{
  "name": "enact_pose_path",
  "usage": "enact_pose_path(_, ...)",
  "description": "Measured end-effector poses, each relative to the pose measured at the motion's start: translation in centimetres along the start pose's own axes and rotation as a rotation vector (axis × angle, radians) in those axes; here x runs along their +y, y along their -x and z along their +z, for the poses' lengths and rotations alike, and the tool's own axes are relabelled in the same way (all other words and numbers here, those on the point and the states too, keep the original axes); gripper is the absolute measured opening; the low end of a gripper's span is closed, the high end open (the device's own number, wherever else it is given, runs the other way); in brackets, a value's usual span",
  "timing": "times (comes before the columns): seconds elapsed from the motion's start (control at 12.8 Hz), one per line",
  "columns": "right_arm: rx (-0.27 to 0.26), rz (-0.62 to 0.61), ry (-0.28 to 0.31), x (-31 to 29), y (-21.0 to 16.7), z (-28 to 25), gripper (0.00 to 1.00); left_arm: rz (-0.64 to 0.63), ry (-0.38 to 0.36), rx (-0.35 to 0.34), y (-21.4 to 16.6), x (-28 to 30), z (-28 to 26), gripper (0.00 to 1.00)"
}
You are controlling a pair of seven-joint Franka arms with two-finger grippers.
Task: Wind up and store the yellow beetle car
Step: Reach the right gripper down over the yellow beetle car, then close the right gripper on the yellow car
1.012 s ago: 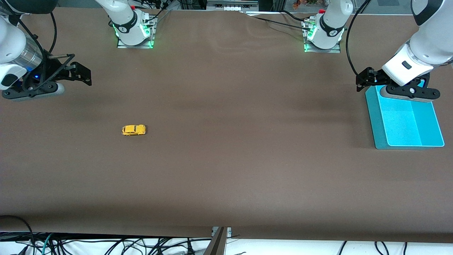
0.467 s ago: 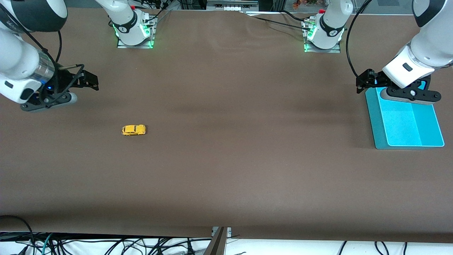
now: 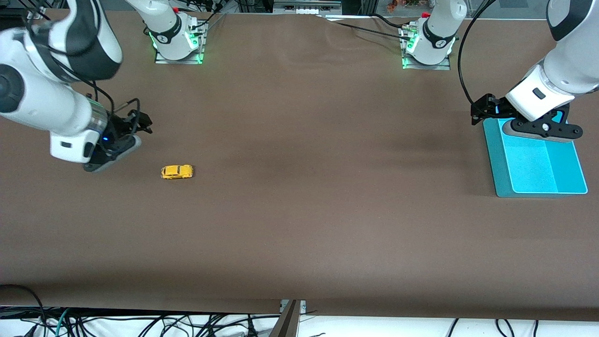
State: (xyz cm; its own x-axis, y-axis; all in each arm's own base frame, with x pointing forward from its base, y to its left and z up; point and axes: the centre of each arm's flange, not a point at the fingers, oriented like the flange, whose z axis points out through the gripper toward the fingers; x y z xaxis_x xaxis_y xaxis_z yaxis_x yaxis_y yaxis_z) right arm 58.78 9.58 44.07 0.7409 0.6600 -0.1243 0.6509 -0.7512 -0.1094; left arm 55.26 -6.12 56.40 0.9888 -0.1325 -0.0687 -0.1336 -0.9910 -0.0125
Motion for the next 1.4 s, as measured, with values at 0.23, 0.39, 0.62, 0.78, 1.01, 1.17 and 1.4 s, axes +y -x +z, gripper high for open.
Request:
enact_pose_path(0.23,0.031,-0.267,0.020,0.2,-0.1,6.1,1.00,0.000,0.000,-0.001,0.0,0.0,0.0,1.00)
enact_pose_path(0.39,0.034,-0.412,0.023,0.1,0.2,9.8,1.00,0.000,0.000,-0.003,0.0,0.0,0.0,1.00)
enact_pose_path(0.62,0.053,-0.582,0.039,0.1,0.2,13.6,1.00,0.000,0.000,-0.004,0.0,0.0,0.0,1.00)
enact_pose_path(0.78,0.077,-0.670,0.067,0.1,0.3,15.5,1.00,0.000,0.000,-0.004,0.0,0.0,0.0,1.00)
enact_pose_path(1.01,0.103,-0.750,0.094,0.8,0.4,18.3,1.00,0.000,0.000,-0.004,0.0,0.0,0.0,1.00)
enact_pose_path(1.17,0.116,-0.792,0.103,2.4,0.8,20.2,0.99,0.000,0.000,-0.004,0.0,0.0,0.0,1.00)
enact_pose_path(1.4,0.117,-0.813,0.097,3.3,1.2,21.6,0.98,0.000,0.000,-0.004,0.0,0.0,0.0,1.00)
